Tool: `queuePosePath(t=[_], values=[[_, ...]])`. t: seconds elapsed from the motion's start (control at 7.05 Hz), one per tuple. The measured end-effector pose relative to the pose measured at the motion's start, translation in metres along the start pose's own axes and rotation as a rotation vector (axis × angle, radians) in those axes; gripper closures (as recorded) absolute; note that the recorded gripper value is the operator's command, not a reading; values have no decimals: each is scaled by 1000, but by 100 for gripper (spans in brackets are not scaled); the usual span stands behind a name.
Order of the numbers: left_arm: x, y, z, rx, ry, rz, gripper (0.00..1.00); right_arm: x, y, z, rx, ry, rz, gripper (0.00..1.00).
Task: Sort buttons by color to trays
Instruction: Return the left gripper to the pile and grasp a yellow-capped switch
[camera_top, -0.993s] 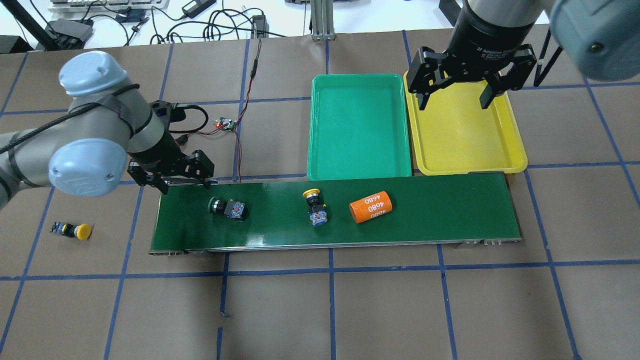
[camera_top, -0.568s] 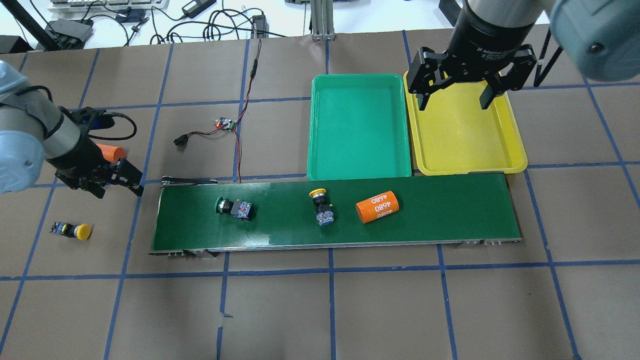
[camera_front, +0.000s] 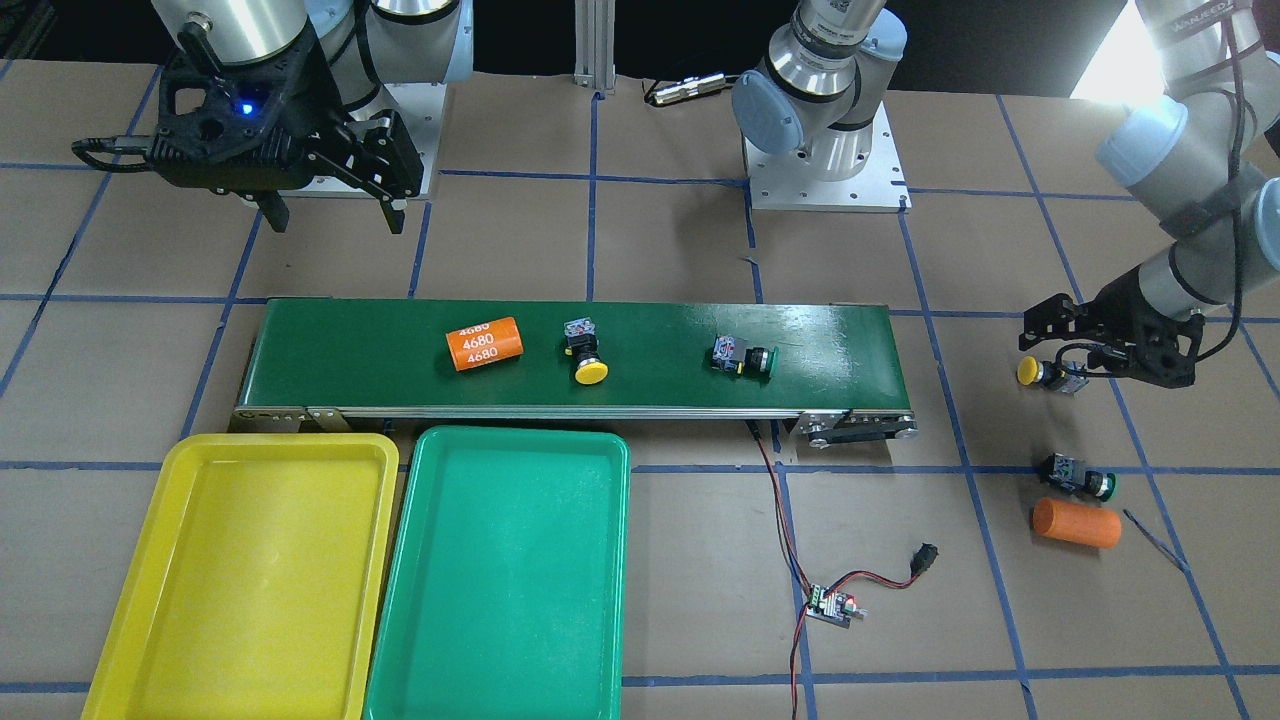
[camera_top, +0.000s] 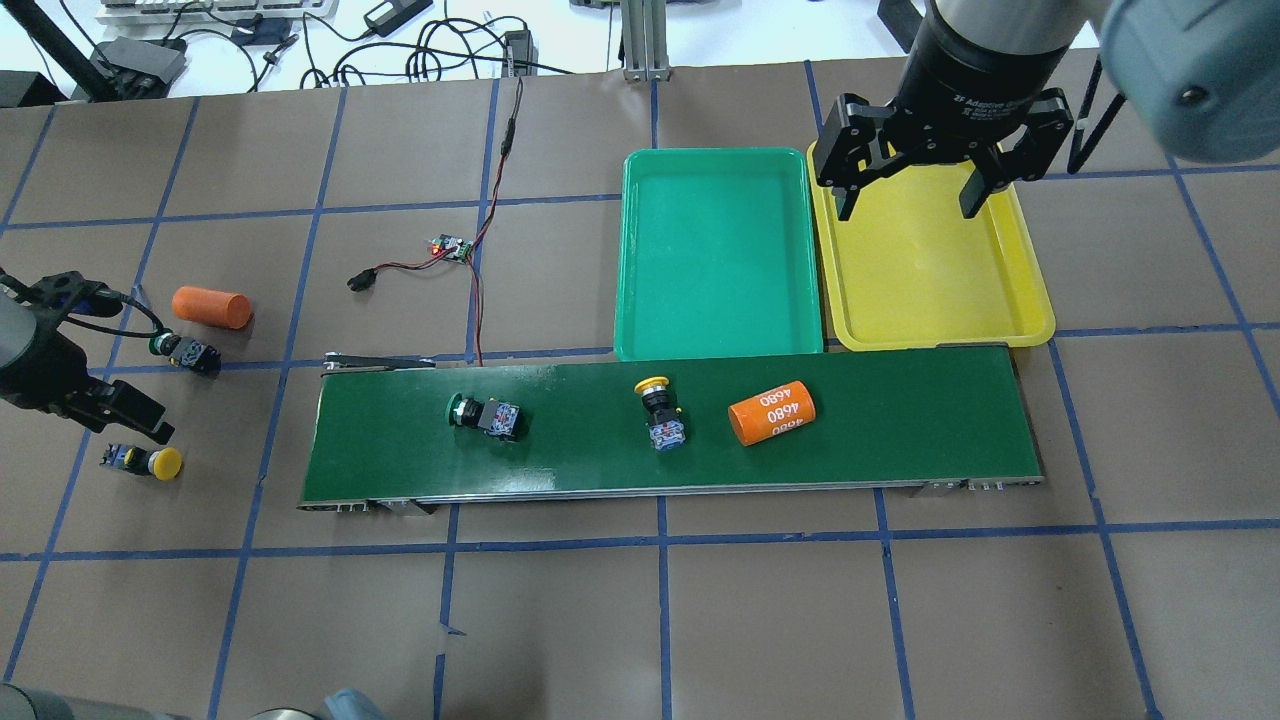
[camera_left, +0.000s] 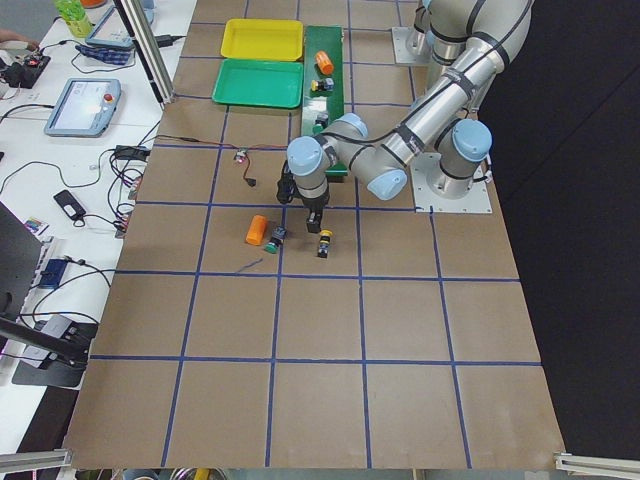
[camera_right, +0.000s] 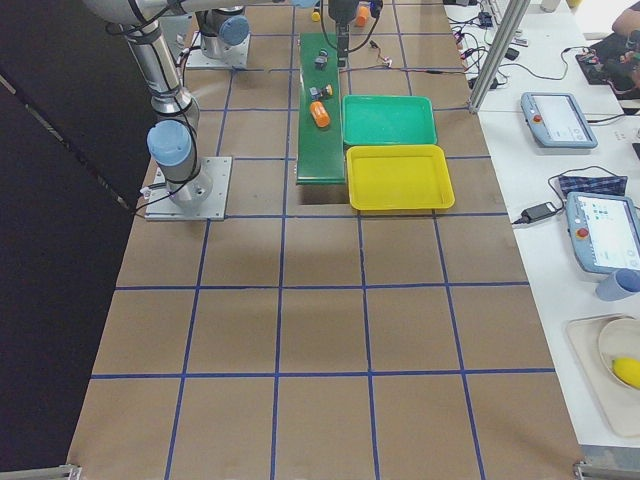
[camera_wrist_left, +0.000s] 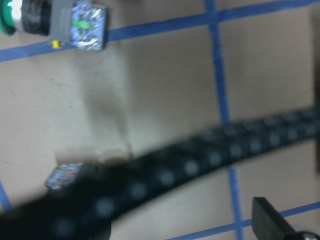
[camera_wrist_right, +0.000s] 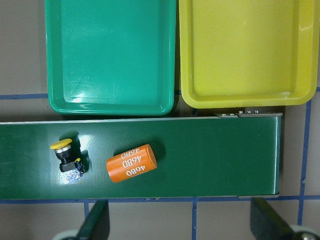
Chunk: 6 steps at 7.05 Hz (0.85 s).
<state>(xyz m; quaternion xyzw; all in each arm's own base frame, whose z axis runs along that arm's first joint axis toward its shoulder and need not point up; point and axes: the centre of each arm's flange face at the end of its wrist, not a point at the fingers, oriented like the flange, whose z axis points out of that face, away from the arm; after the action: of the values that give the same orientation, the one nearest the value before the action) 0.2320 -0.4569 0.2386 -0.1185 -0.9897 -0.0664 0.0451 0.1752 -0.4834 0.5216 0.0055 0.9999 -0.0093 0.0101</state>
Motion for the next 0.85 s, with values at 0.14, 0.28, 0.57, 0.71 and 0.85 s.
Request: queuePosePath(t=[0.14, 0.28, 0.57, 0.71, 0.85], values=[[-16, 6, 11, -1, 7, 11, 0, 0, 0, 0, 0, 0, 0, 0], [-25, 8, 18, -2, 11, 16, 0, 0, 0, 0, 0, 0, 0, 0], [-33, 7, 26, 2, 3, 21, 0, 0, 0, 0, -1, 1, 0, 0], [-34, 7, 31, 0, 7, 21, 0, 0, 0, 0, -2, 2, 0, 0], [-34, 6, 37, -4, 15, 20, 0, 0, 0, 0, -2, 2, 0, 0]])
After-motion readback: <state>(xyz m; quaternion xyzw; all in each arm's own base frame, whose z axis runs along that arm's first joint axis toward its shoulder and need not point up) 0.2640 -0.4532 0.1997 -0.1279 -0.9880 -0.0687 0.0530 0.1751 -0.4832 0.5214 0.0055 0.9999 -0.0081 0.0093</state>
